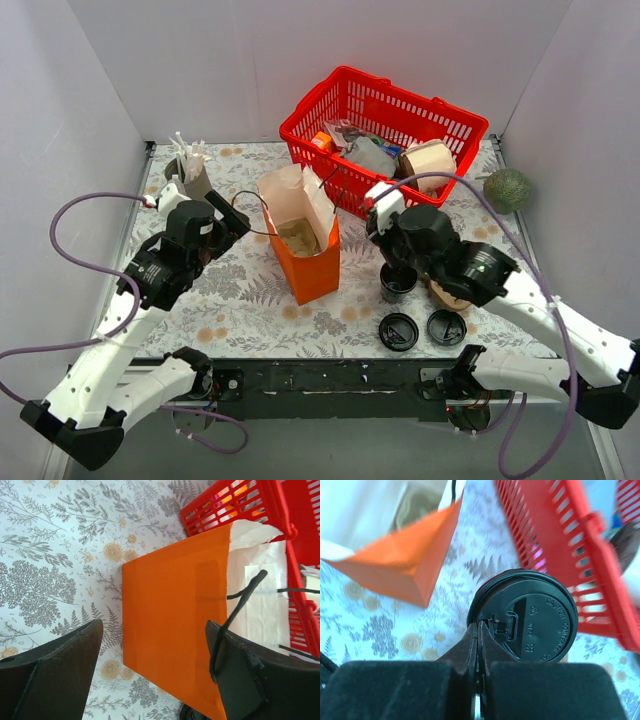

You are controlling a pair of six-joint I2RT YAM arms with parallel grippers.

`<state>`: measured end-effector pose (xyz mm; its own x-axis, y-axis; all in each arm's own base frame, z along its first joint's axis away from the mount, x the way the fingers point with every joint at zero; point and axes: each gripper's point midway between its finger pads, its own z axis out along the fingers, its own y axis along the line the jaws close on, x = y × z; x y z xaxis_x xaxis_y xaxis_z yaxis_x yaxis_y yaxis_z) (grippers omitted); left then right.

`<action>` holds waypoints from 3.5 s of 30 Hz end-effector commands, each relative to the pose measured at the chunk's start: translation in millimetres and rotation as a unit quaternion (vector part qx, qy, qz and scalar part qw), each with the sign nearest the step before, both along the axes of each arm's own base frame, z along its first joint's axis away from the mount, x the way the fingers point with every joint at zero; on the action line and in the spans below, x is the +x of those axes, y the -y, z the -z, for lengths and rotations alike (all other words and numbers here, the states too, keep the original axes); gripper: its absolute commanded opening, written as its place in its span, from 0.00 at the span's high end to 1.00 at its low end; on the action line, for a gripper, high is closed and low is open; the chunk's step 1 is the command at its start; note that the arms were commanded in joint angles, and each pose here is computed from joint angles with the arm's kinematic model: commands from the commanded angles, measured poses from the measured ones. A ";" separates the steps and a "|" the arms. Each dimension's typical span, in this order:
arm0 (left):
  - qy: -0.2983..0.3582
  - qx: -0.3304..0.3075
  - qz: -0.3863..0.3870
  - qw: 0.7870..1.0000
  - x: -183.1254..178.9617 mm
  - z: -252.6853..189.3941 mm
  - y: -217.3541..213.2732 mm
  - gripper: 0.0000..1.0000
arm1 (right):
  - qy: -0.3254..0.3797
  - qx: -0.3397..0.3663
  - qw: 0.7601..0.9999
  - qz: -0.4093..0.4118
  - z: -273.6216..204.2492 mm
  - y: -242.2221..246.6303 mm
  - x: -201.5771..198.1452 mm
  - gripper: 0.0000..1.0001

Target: Pack the takeout coffee

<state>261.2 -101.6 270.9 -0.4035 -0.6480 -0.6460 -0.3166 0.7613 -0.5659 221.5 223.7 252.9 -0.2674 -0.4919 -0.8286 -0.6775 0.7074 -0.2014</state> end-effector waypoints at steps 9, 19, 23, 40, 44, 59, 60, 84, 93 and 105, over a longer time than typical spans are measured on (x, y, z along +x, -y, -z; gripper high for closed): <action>0.079 -0.028 0.040 0.996 -10.1 -59.8 4.2 0.02 | 0.219 0.176 0.952 -0.124 -211.1 -8.8 -25.8 0.99; 0.109 -0.038 0.041 0.993 -9.7 -83.5 3.8 0.02 | 0.098 0.122 0.954 -0.256 -178.1 -109.0 -14.5 0.99; 0.098 -0.035 0.044 0.994 -0.7 -74.2 10.2 0.02 | 0.033 0.068 0.964 -0.255 -136.3 -127.3 -4.8 0.99; 0.049 -0.035 0.065 0.996 30.6 -24.7 39.8 0.37 | -0.156 -0.044 0.962 -0.218 -13.1 -149.3 0.6 0.99; 0.050 -0.033 0.059 0.996 29.7 -25.1 36.5 0.46 | -0.182 -0.056 0.958 -0.214 6.4 -149.9 -2.0 0.99; 0.043 -0.029 0.047 0.998 29.5 -16.0 32.7 0.60 | -0.269 -0.089 0.934 -0.217 59.0 -141.7 -28.3 0.99; 0.043 -0.029 0.047 0.998 29.9 -15.9 32.9 0.61 | -0.272 -0.093 0.934 -0.214 61.6 -140.7 -28.6 0.99; 0.047 -0.038 0.053 0.997 27.8 -17.1 35.0 0.63 | -0.345 -0.127 0.907 -0.206 112.4 -130.1 -47.8 0.99; 0.045 -0.041 0.058 0.997 25.9 -16.0 36.5 0.63 | -0.345 -0.127 0.909 -0.198 124.5 -125.6 -49.2 0.99; 0.044 -0.041 0.058 0.997 25.8 -17.2 36.8 0.63 | -0.331 -0.110 0.918 -0.188 112.9 -125.7 -47.4 0.87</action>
<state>289.7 -139.0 277.4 -0.4402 -0.6418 -0.6280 -0.1970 0.7514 -0.6298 187.6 370.7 146.5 -0.4041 -0.7682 -0.4965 -0.9147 0.3405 0.2176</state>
